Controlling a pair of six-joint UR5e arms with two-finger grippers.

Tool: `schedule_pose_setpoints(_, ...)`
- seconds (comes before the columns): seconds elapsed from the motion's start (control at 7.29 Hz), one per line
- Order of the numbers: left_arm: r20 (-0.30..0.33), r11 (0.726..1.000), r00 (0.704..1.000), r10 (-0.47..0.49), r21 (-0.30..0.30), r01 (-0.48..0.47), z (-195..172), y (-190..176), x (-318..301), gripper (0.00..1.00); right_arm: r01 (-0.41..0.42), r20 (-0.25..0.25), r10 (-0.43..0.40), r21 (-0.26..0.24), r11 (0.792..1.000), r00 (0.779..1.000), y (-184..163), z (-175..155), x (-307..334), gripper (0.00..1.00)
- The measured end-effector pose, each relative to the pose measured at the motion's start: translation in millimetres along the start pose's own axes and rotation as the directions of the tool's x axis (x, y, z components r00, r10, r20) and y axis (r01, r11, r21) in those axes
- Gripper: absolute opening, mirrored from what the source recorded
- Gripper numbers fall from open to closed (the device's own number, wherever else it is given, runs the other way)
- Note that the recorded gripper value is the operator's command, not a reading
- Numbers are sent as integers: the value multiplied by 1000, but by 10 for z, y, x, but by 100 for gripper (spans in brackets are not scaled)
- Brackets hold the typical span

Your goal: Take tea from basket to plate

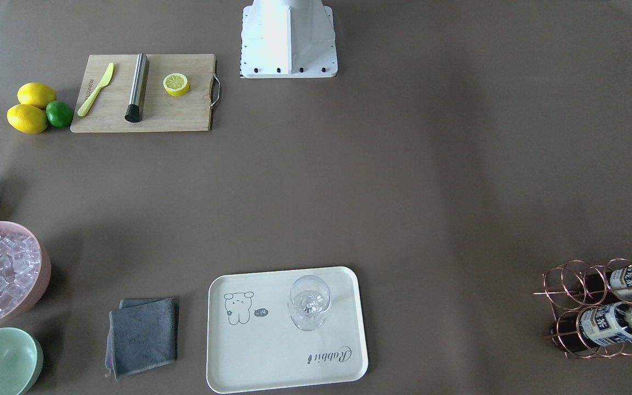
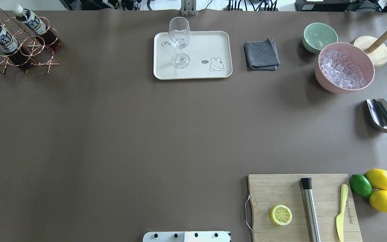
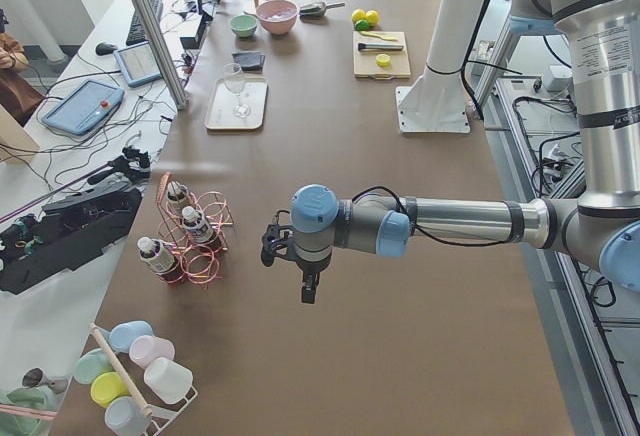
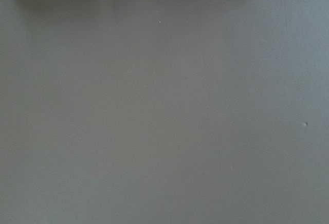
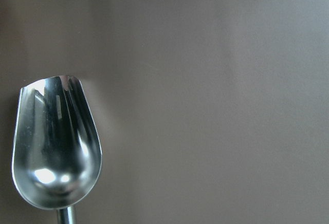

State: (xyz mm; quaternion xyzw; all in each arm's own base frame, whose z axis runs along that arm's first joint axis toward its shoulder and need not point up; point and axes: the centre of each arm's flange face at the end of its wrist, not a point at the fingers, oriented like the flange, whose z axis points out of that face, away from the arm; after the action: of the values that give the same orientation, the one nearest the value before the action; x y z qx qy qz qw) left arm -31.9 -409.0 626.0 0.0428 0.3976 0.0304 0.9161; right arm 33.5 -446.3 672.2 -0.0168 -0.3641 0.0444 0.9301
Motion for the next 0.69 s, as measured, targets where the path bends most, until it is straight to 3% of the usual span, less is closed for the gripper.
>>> schedule_pose_setpoints(0.69,2,1000,1000,-11,-7,11,56,-70,-67,98,-6,-3,6,-10,1000,1000,3,52,35,100)
